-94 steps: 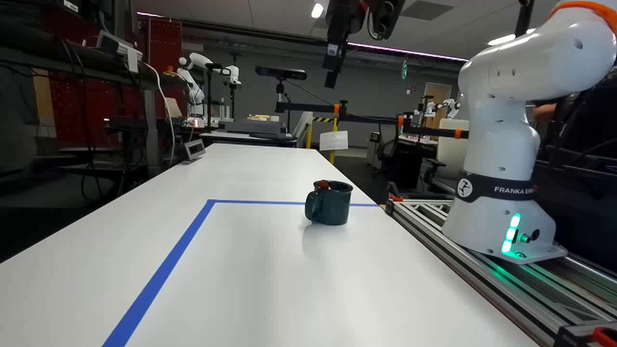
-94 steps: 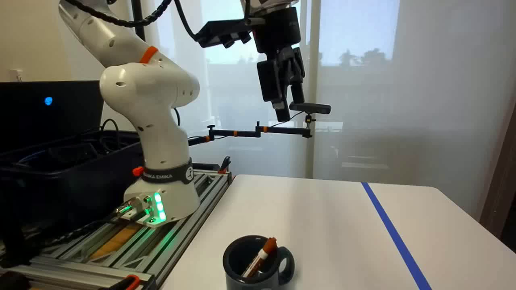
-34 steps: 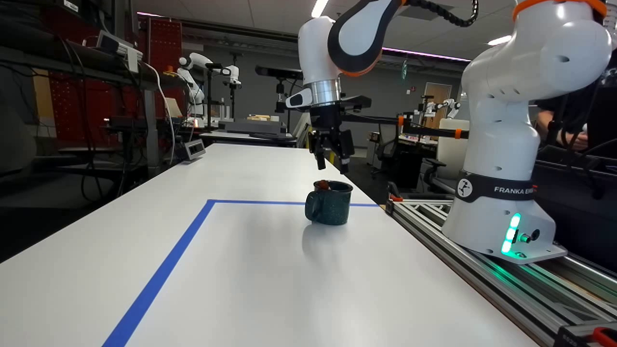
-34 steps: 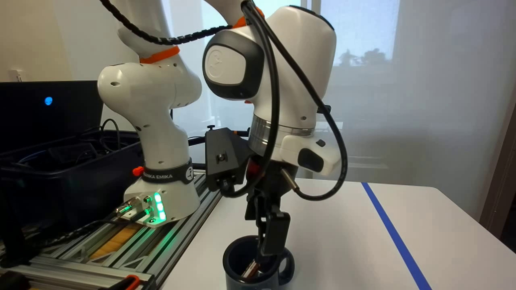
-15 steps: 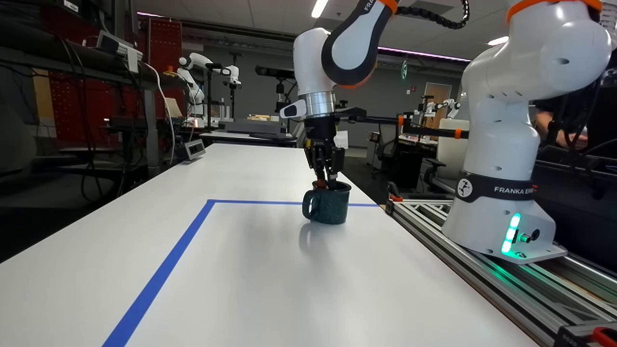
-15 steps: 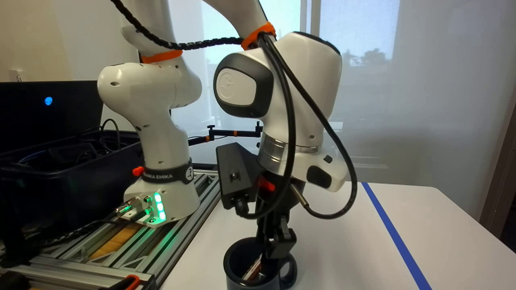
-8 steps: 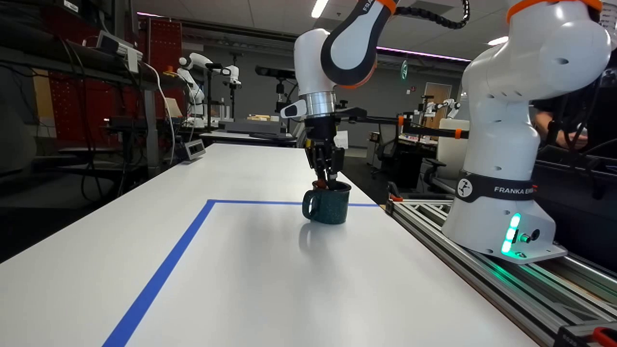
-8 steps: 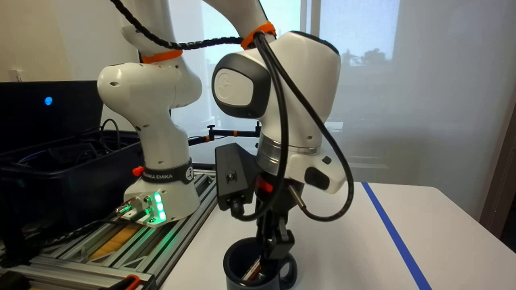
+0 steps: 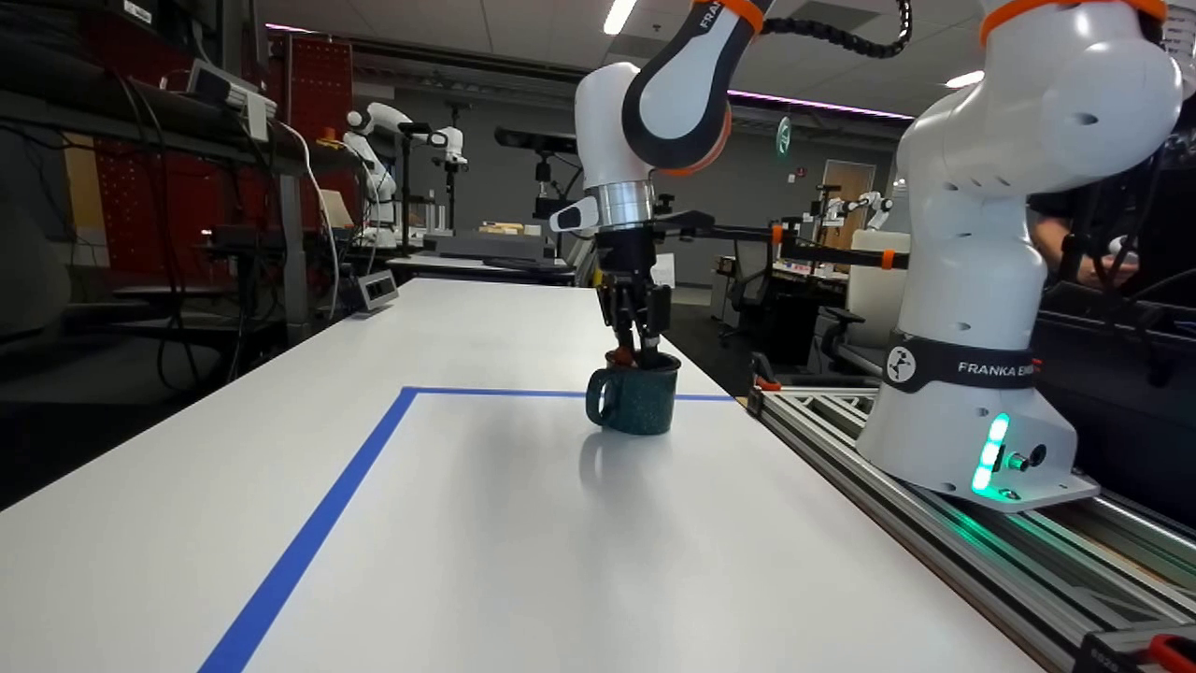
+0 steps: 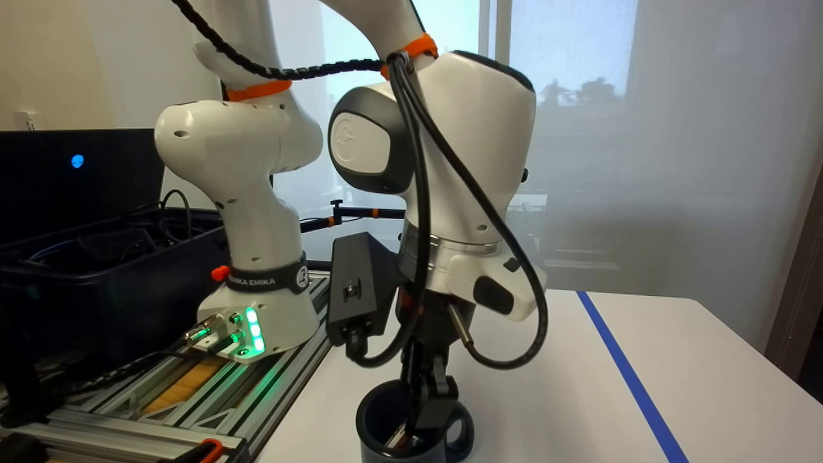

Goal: Put the marker onto the table

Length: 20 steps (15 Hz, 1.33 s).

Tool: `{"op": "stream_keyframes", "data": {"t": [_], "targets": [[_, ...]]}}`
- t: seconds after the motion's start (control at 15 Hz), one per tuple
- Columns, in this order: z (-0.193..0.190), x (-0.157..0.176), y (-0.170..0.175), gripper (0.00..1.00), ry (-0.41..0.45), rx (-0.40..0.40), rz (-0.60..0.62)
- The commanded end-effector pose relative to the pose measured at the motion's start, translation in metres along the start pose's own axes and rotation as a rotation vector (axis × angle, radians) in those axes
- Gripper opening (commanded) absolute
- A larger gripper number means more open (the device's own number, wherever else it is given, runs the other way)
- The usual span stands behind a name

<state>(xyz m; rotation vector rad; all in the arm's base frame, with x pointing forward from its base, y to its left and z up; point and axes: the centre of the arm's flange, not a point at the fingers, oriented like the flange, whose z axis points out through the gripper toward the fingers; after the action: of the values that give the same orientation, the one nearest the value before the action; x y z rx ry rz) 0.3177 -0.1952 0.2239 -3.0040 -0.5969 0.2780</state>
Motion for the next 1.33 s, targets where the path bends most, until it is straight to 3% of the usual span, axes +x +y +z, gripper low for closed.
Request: {"op": "stream_keyframes", "data": {"t": [0.0, 0.13, 0.2, 0.53, 0.87, 1.27], "targets": [[0.008, -0.024, -0.013, 0.46, 0.016, 0.013, 0.009], [0.011, -0.025, -0.012, 0.43, 0.014, 0.016, 0.008], [0.011, -0.025, -0.013, 0.35, 0.014, 0.015, 0.006], [0.013, -0.020, -0.017, 0.42, 0.016, 0.022, -0.016], [0.009, -0.015, -0.022, 0.38, 0.081, 0.029, -0.047], [0.009, -0.015, -0.019, 0.40, 0.118, 0.055, -0.059]]}}
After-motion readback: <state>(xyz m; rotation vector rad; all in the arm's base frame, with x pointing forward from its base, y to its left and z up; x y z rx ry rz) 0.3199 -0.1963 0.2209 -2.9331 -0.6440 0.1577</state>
